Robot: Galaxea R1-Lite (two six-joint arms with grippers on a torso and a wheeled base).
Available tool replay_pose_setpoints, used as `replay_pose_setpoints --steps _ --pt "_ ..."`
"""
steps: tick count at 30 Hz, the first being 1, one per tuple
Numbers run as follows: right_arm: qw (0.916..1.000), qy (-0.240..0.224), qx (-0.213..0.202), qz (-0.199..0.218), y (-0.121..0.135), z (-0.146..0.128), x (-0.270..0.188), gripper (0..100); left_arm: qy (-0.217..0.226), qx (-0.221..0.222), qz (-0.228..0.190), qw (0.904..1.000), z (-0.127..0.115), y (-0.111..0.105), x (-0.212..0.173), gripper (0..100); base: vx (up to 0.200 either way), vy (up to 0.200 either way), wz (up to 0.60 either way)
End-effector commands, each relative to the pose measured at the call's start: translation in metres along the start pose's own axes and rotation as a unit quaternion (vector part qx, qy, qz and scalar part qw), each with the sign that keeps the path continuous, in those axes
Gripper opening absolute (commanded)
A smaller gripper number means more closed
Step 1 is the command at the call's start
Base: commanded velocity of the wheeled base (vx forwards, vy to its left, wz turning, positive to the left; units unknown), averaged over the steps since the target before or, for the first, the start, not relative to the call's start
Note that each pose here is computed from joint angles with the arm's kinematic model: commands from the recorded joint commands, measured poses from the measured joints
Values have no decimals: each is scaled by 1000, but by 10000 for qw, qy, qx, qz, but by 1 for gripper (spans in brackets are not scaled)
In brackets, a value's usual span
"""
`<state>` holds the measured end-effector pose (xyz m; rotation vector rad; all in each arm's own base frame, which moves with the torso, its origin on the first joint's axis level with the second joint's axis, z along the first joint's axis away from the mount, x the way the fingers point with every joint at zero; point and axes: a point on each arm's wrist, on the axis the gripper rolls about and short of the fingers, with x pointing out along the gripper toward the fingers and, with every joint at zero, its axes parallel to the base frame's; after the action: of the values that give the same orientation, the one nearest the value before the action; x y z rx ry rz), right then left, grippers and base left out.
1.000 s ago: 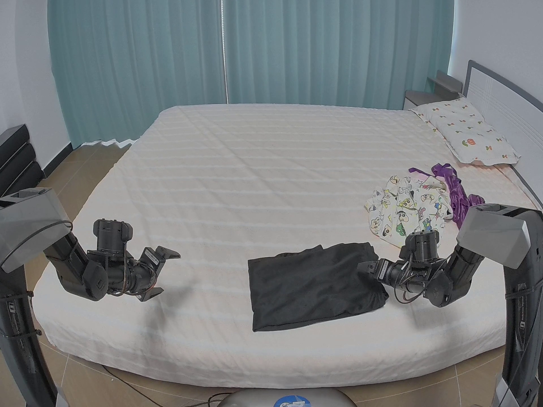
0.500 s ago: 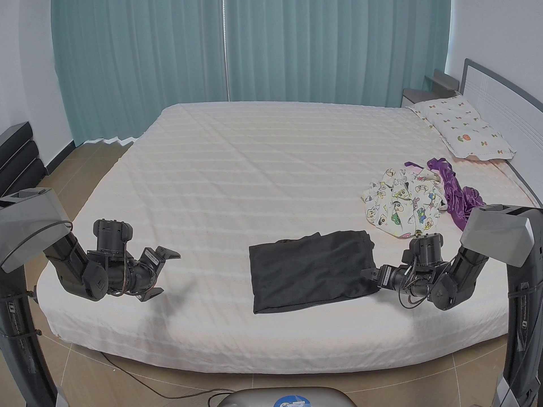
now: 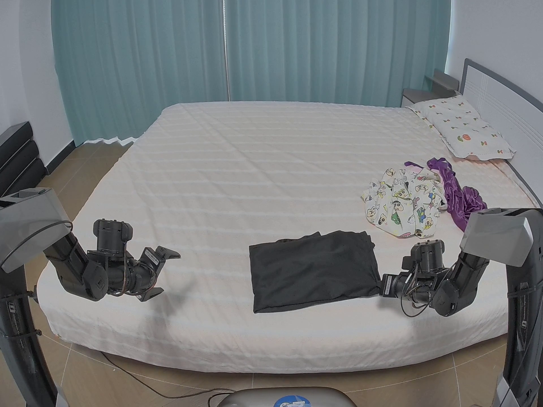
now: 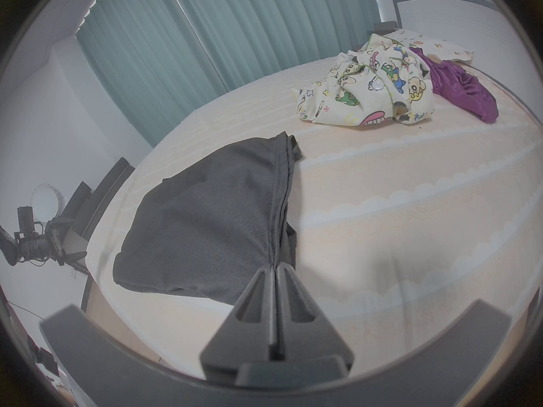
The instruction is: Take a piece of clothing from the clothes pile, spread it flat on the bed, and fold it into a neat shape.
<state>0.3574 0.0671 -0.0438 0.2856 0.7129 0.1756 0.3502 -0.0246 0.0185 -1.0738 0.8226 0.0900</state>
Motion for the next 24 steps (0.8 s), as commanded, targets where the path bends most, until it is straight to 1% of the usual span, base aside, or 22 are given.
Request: replay_pose_setpoints --steps 1,13,14,17,20,23,24 --pt "10000 -81 41 -41 -3 6 -10 0 4 -5 9 10000 0 0 0 100 0 0 0" --pt "10000 -25 3 -86 -5 5 -10 0 0 -3 3 10000 0 0 0 100 0 0 0" --pt "10000 4 -16 -95 -6 4 -10 100 0 -3 3 10000 0 0 0 100 0 0 0" --pt "9999 55 -48 -111 -6 3 -10 100 0 -11 3 10000 0 0 0 100 0 0 0" --pt "10000 -8 -49 -83 -5 6 -11 100 4 -13 9 10000 0 1 1 100 0 0 0" --pt "9998 -192 104 -28 -3 16 -11 100 -10 -16 0 10000 0 0 1 100 0 0 0" --pt "9994 -263 216 -13 -3 20 -11 100 -23 -32 -11 10000 1 0 1 100 0 0 0"
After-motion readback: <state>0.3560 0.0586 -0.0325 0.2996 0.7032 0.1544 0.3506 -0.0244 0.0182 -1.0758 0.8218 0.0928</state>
